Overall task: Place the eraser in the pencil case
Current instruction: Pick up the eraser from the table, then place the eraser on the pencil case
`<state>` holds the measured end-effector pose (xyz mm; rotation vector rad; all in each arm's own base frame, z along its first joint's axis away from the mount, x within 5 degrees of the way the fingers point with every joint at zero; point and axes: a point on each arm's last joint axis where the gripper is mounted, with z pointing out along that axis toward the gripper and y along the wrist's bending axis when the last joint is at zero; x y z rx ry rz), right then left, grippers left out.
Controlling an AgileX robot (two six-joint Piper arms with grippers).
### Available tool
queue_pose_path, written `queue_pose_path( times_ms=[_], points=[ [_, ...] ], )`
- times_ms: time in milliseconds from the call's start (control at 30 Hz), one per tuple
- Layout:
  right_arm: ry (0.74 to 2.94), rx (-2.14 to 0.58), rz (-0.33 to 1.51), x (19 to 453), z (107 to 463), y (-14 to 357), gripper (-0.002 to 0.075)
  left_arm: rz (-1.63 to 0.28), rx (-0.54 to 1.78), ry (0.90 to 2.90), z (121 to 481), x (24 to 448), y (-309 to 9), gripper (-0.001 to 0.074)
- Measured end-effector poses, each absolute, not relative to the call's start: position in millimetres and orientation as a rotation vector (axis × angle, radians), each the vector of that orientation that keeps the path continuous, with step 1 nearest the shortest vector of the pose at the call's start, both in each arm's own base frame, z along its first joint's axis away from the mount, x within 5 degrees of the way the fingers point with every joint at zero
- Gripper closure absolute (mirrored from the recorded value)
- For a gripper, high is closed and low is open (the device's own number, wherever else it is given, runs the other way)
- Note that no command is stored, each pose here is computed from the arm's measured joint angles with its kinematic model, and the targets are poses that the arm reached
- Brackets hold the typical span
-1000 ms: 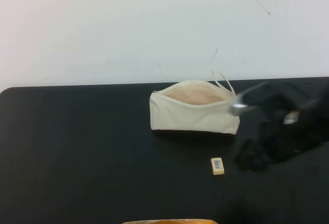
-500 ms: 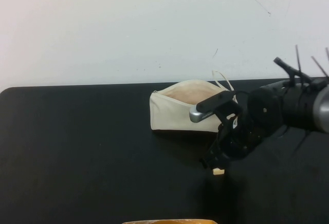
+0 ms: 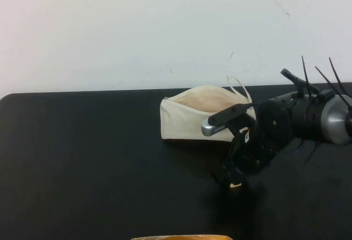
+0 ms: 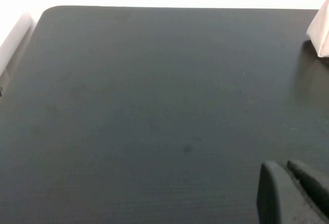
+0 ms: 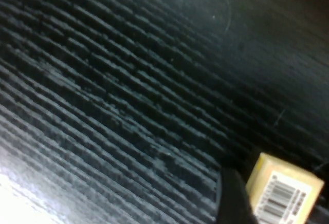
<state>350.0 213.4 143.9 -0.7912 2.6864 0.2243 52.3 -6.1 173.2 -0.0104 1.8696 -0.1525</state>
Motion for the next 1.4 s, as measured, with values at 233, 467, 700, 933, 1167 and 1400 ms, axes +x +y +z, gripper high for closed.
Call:
queue_pose_path(
  times_ms=[233,467,700,933,1167,1400],
  points=[
    [2.741,-0.835,0.210,347.7,146.5,212.8,0.0524,-0.153,-0.010,1.870,173.2,52.3,-6.1,0.0736],
    [2.783,-1.006,0.233,347.1,185.9,218.1,0.0524,-0.153,-0.010,1.870,173.2,52.3,-6.1,0.0736],
    [2.383,-1.019,0.277,362.2,296.1,236.0,0.0524,-0.153,-0.010,1.870,173.2,52.3,-6.1,0.0736],
    [2.177,-0.977,0.170,393.9,302.5,243.4,0.0524,-0.153,-0.010,1.870,173.2,52.3,-6.1,0.0736],
    [2.287,-0.887,0.177,416.5,248.8,248.1,0.0398,-0.153,-0.010,1.870,173.2,52.3,-6.1,0.0736],
    [2.370,-0.892,0.178,413.3,261.9,246.6,0.0260,-0.153,-0.010,1.870,173.2,52.3,-6.1,0.0736]
  ],
)
